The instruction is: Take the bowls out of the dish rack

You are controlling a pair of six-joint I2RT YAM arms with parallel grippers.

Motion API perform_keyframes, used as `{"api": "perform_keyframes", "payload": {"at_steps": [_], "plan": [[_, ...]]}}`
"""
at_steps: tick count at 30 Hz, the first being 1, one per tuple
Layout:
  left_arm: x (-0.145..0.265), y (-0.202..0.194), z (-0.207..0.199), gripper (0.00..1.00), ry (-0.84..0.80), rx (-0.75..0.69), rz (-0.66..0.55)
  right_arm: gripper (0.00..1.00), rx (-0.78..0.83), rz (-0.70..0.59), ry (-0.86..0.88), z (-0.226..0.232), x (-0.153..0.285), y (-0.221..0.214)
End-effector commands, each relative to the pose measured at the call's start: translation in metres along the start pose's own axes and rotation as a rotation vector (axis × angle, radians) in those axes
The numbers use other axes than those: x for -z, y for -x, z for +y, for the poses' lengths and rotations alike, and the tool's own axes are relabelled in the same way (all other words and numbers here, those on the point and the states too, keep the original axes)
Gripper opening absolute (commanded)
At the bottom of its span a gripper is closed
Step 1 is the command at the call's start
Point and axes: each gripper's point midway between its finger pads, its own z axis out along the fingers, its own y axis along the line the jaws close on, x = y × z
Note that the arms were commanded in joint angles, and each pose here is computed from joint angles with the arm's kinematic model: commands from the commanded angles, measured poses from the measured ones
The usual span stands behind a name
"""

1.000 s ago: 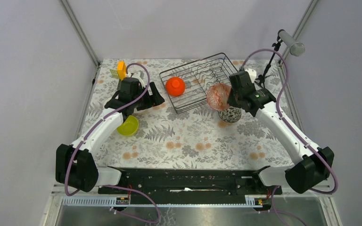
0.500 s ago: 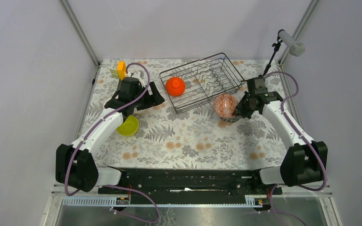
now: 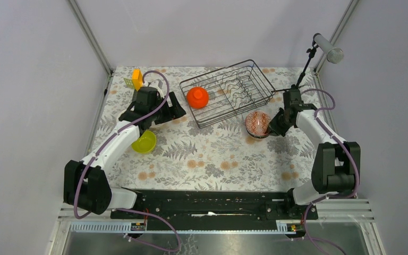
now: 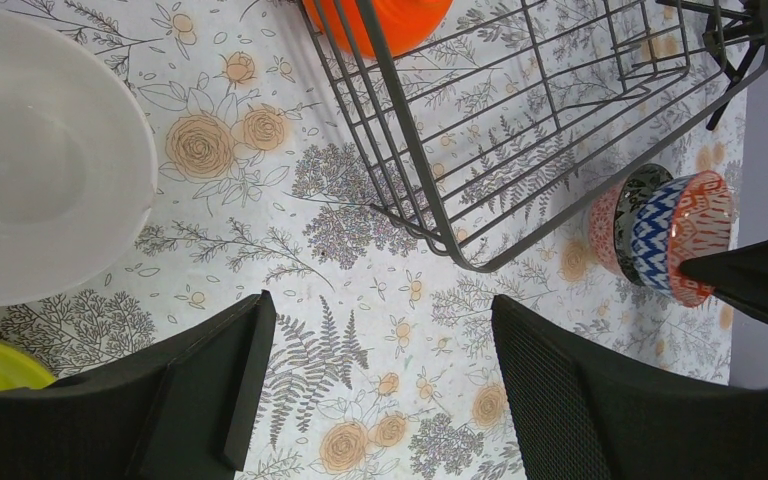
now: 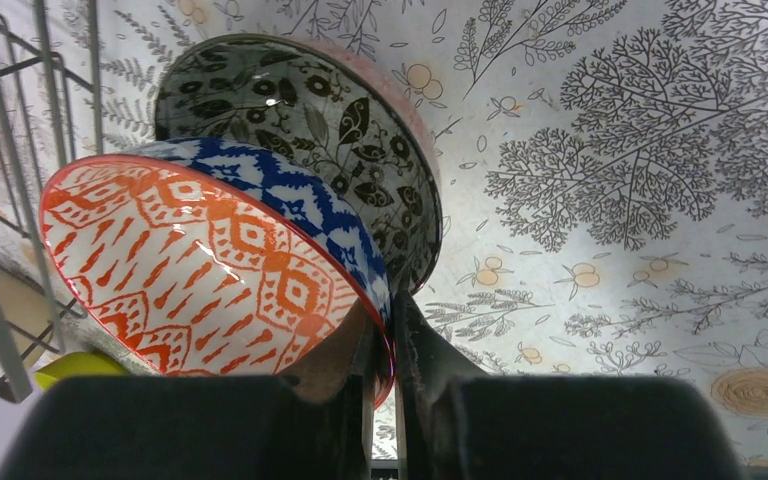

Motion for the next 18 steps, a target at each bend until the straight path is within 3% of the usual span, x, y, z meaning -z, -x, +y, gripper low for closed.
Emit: {"api": "perform_keyframes", "payload": {"at_steps": [1, 13, 18], "plan": [[0.006, 0.027, -0.018, 0.84, -0.041, 0.006, -0.078, 0.00, 0.018, 0.013, 0.056, 0.009, -0.011, 0.001], [0.002, 0.031, -0.017, 0.84, -0.029, 0.001, -0.075, 0.06, 0.033, -0.012, 0.017, 0.003, -0.029, 0.014], [0.003, 0.032, -0.019, 0.84, -0.030, -0.001, -0.079, 0.24, 0.054, -0.037, -0.001, 0.003, -0.027, 0.022]]}}
